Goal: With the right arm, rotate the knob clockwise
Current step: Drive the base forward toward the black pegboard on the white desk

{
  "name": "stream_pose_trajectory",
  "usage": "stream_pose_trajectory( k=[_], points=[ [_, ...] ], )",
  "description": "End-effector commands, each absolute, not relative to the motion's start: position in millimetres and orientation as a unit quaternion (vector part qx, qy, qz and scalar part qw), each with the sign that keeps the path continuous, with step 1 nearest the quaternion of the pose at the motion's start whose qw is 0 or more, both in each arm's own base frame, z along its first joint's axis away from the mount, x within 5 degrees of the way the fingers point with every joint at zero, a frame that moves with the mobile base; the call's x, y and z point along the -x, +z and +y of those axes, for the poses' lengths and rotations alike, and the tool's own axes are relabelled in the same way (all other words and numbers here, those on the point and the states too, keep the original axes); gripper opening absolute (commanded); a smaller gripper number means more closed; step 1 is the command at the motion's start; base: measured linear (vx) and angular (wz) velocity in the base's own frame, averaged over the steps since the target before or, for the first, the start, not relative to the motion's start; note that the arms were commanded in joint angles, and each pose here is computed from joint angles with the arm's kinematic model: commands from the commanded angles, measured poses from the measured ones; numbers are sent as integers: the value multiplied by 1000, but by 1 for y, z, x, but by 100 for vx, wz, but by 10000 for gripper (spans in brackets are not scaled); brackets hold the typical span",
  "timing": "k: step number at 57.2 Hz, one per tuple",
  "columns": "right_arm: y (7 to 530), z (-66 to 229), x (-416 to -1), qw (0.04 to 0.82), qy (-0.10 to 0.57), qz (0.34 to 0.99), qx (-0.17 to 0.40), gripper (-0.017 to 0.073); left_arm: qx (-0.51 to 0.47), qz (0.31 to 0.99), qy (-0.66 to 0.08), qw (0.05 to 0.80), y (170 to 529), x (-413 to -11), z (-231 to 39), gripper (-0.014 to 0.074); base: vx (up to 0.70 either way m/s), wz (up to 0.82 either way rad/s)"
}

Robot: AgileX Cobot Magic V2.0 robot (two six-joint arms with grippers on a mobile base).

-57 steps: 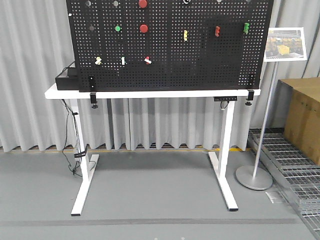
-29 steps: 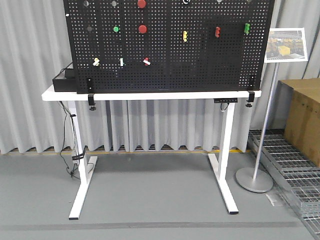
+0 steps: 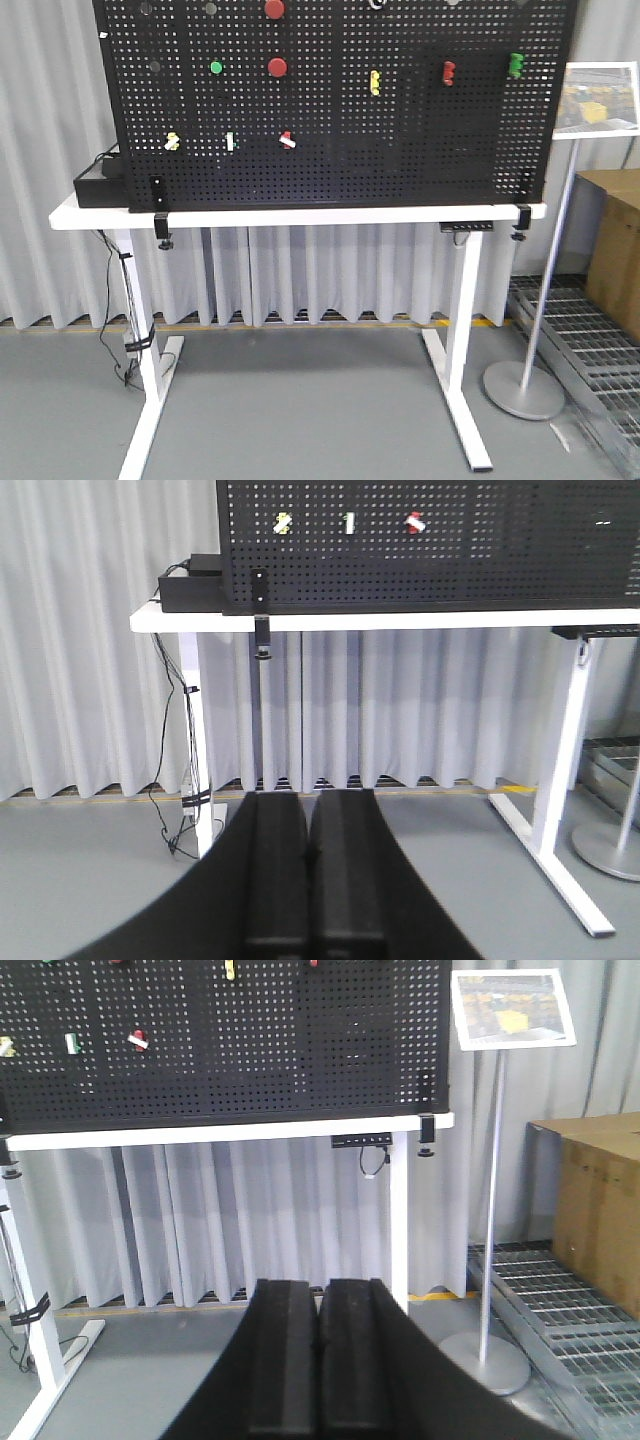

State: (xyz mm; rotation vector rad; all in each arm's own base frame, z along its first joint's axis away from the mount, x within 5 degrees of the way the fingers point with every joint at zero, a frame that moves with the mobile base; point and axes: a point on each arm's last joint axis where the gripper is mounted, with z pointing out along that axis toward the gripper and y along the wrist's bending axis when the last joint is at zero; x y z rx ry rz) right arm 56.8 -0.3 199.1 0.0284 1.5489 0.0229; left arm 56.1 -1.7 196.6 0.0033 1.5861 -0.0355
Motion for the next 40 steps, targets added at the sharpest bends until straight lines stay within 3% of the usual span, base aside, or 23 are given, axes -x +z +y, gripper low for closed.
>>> stream_pose_trajectory(
  k=[1,40],
  points=[
    [205,0,-56,744,10,668,-8,-9,2,682,-20,731,201,-56,-1,-6,38,6],
    [205,0,-56,744,10,668,-8,-9,2,682,-20,731,201,-56,-1,-6,43,6]
  ],
)
